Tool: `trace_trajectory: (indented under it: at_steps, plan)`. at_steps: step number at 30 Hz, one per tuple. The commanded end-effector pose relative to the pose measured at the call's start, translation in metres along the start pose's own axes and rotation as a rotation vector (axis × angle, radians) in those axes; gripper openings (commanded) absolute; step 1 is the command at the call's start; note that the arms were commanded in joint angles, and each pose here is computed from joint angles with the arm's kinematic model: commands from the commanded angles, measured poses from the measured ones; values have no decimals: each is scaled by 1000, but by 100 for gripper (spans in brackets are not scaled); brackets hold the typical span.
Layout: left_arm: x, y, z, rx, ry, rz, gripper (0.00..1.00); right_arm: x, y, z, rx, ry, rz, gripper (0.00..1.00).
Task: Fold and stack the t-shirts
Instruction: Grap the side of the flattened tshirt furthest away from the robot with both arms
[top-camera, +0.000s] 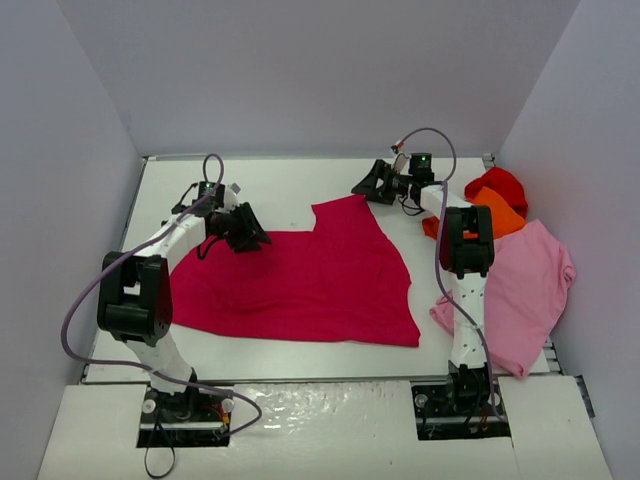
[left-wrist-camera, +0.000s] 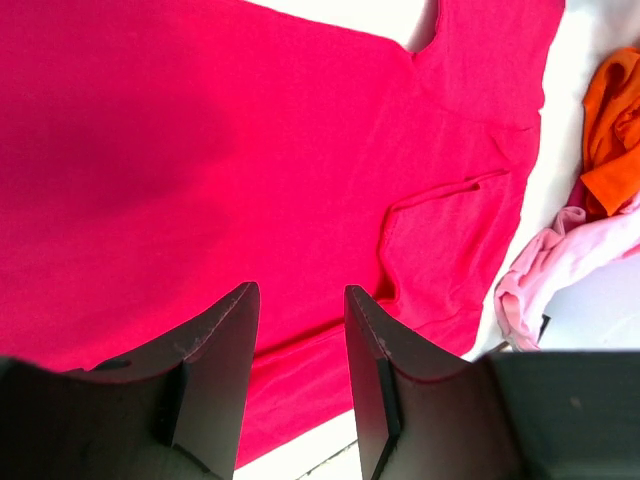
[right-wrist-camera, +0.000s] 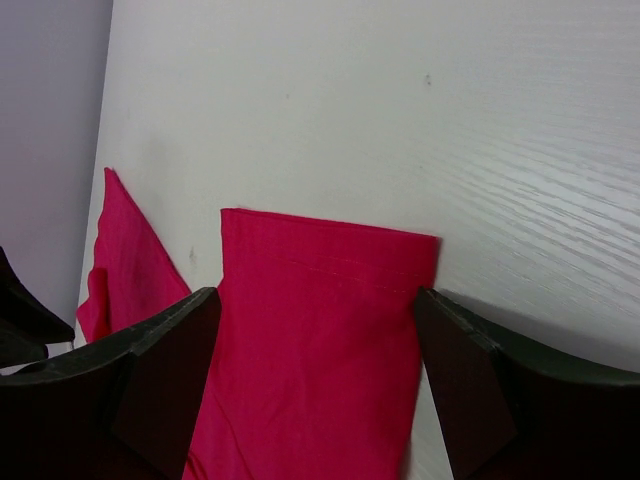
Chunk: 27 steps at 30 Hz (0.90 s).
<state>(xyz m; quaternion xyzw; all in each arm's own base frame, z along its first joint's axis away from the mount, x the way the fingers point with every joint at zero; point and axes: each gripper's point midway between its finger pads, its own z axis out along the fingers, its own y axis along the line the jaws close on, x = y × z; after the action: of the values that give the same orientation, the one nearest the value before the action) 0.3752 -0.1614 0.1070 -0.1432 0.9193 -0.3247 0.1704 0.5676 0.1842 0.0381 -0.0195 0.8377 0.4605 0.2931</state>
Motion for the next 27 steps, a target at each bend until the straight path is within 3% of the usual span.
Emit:
trace_trajectory:
  at_steps: [1, 11, 22, 27]
  plan:
    - [-7, -24, -7, 88, -32, 21, 36, 95, -52, 25, 134, 202, 201, 77]
    - [8, -17, -13, 79, -16, 27, 36, 116, -46, 27, 155, 240, 184, 76]
    - [20, -19, -29, 77, 7, 48, 36, 132, -57, 7, 315, 244, 212, 75]
    - [29, -20, -34, 94, 22, 70, 36, 117, -43, -12, 422, 195, 211, 78]
